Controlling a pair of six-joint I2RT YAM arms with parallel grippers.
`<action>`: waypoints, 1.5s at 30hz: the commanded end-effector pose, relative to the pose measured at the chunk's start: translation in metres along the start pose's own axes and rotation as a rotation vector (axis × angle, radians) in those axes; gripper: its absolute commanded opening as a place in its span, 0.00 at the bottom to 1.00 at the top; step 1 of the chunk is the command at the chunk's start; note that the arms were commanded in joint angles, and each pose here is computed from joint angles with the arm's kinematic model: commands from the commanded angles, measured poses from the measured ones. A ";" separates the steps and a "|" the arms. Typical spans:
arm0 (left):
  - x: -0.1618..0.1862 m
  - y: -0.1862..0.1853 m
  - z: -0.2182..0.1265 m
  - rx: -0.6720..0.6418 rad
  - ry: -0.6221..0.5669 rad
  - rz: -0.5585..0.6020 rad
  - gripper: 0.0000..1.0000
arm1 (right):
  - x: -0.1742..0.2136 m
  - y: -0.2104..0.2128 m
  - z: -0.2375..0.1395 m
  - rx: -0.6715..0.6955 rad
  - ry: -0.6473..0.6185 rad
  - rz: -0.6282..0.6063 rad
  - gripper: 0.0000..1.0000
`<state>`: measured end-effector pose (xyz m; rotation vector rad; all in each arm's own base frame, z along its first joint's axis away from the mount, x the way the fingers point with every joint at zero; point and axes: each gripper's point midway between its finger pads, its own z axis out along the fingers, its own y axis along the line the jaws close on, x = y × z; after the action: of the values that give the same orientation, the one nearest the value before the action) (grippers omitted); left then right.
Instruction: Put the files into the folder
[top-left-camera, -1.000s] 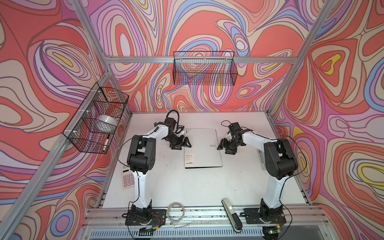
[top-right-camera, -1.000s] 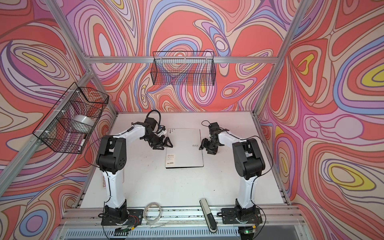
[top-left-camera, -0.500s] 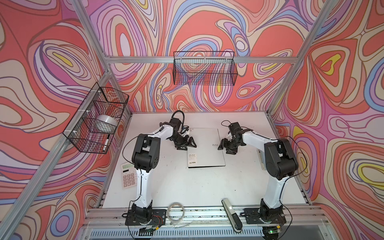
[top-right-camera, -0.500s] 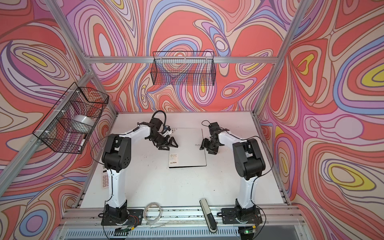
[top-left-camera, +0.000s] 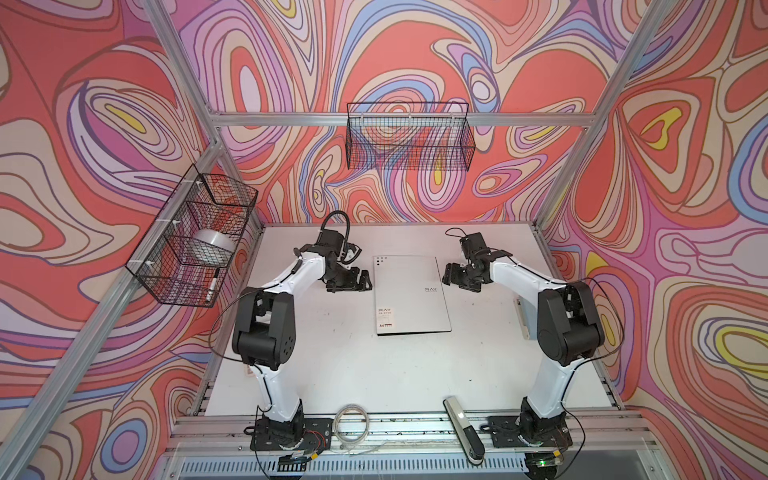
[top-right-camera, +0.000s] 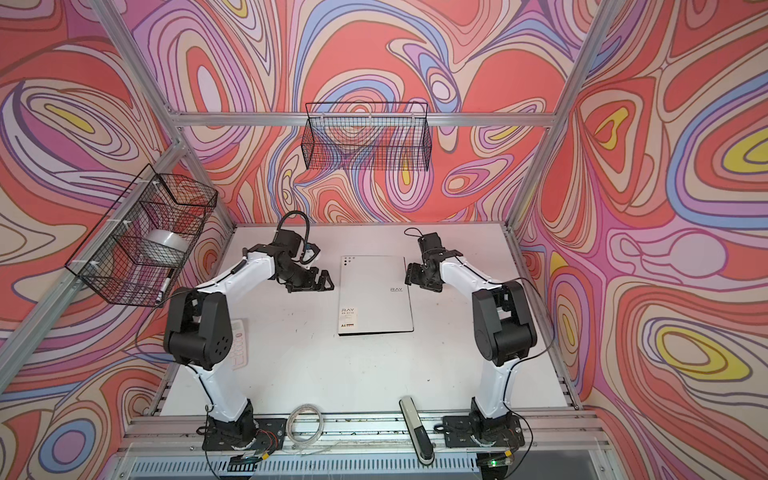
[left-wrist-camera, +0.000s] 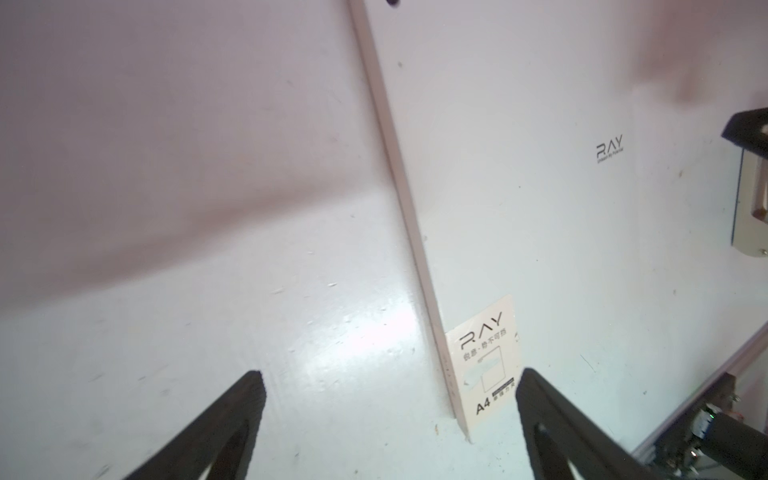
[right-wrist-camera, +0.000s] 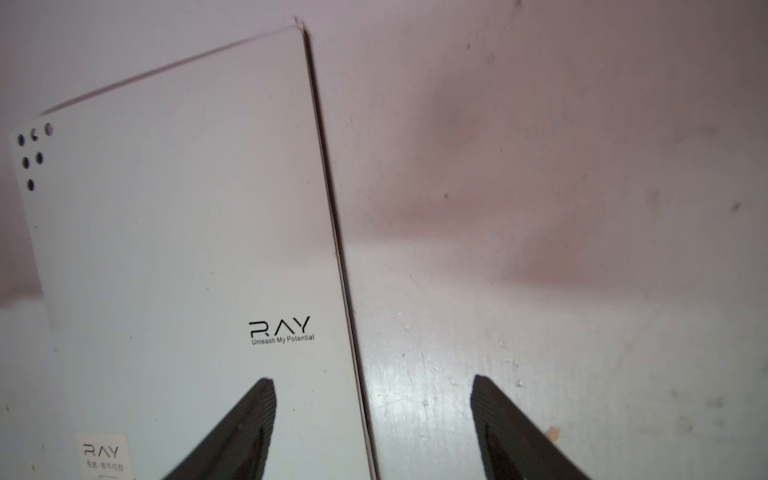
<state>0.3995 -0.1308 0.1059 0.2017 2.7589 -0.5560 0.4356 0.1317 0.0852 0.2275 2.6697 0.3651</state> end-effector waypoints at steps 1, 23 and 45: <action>-0.009 0.037 -0.012 -0.117 -0.096 0.007 0.99 | -0.034 0.001 -0.017 -0.021 -0.158 -0.049 0.96; 0.005 0.107 -0.077 -0.255 -0.827 -0.068 1.00 | -0.031 -0.112 -0.066 0.155 -0.762 -0.187 0.98; 0.037 0.108 -0.076 -0.346 -0.921 0.122 1.00 | -0.004 -0.147 -0.073 0.234 -1.027 -0.146 0.98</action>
<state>0.3604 -0.0082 0.1048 -0.0457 1.9675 -0.1851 0.3916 -0.0244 0.0917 0.2107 1.7582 -0.1199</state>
